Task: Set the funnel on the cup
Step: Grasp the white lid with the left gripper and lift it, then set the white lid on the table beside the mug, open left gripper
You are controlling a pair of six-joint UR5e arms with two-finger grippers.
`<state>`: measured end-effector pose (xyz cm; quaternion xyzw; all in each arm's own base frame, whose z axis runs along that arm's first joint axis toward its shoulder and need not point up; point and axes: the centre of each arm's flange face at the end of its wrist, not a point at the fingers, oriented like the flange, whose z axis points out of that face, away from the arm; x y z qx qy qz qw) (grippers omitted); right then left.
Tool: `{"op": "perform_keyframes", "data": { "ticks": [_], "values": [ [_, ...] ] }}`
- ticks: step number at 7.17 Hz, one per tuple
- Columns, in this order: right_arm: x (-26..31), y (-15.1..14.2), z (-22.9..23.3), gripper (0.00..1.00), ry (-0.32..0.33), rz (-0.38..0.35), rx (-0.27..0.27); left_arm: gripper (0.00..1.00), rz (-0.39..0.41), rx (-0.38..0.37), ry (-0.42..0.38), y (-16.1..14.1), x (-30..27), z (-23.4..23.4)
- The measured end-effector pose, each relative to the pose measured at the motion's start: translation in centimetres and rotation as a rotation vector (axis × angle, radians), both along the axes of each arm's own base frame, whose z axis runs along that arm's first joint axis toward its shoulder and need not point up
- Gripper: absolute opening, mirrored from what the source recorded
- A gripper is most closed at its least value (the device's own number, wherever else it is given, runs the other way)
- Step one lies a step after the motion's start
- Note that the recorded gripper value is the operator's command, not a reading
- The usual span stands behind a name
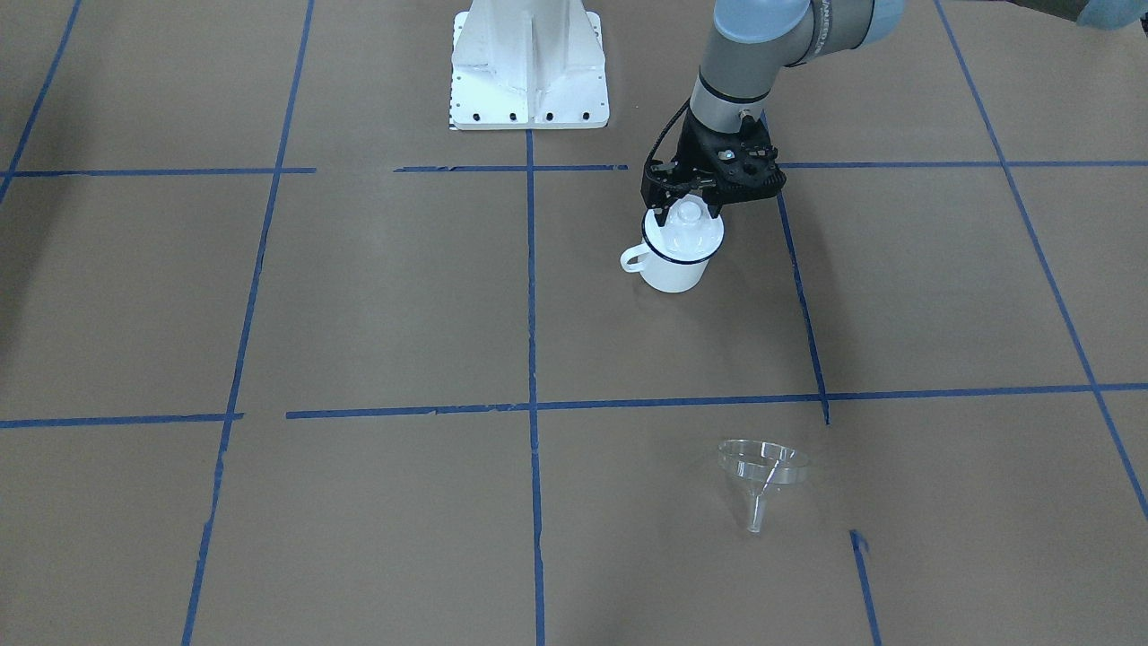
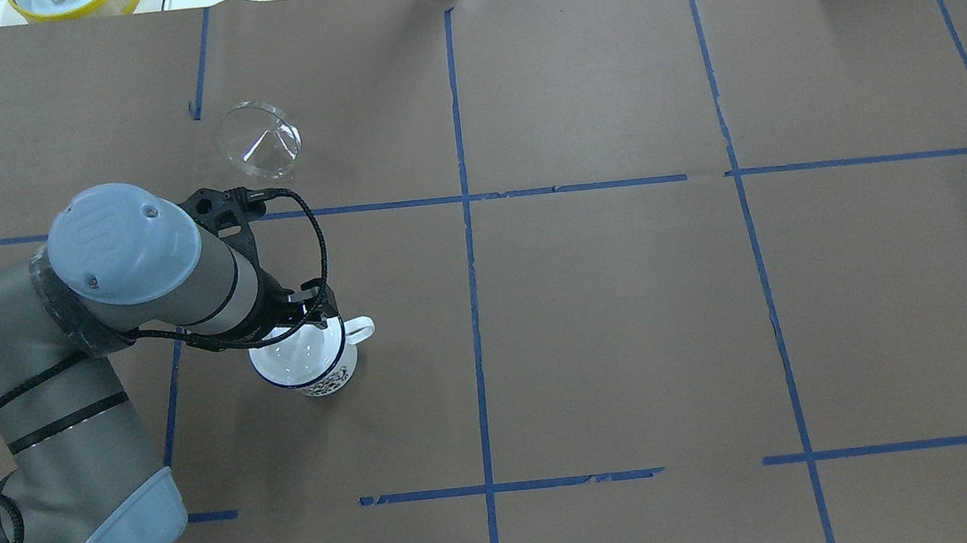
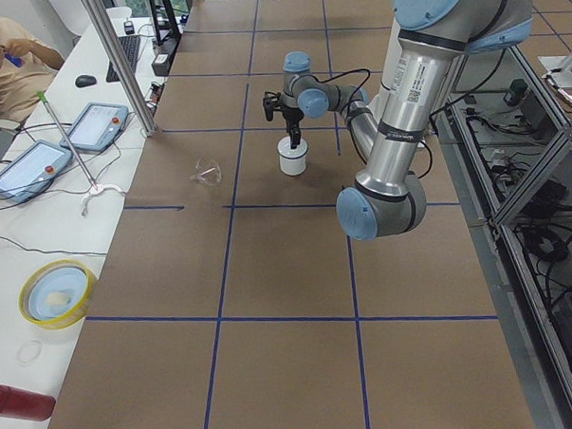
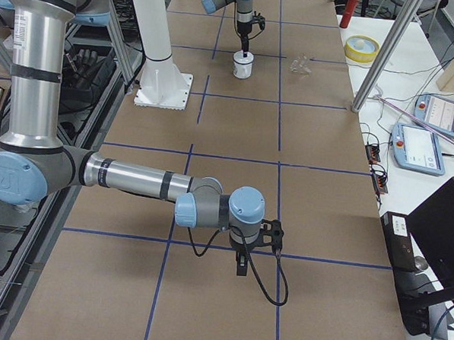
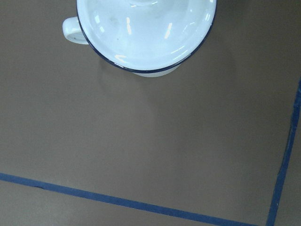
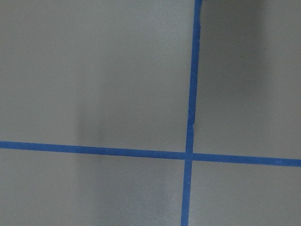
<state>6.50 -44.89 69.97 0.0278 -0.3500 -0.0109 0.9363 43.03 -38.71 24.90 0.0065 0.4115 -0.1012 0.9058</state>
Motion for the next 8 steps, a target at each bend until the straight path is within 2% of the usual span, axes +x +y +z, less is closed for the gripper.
{"op": "perform_keyframes", "data": {
  "ticks": [1, 5, 7, 8],
  "values": [
    [0.0, 0.0, 0.0, 1.0, 0.0, 0.0, 0.0, 0.0, 0.0, 0.001, 0.002, 0.0, -0.1, -0.1],
    [0.0, 0.0, 0.0, 1.0, 0.0, 0.0, 0.0, 0.0, -0.012, 0.017, 0.016, 0.0, -1.9, -1.5],
    [0.0, 0.0, 0.0, 1.0, 0.0, 0.0, 0.0, 0.0, -0.01, 0.055, 0.015, 0.9, -6.0, -3.7],
    [0.0, 0.0, 0.0, 1.0, 0.0, 0.0, 0.0, 0.0, 0.007, 0.086, 0.004, 1.5, -8.1, -3.1]
  ]
}}
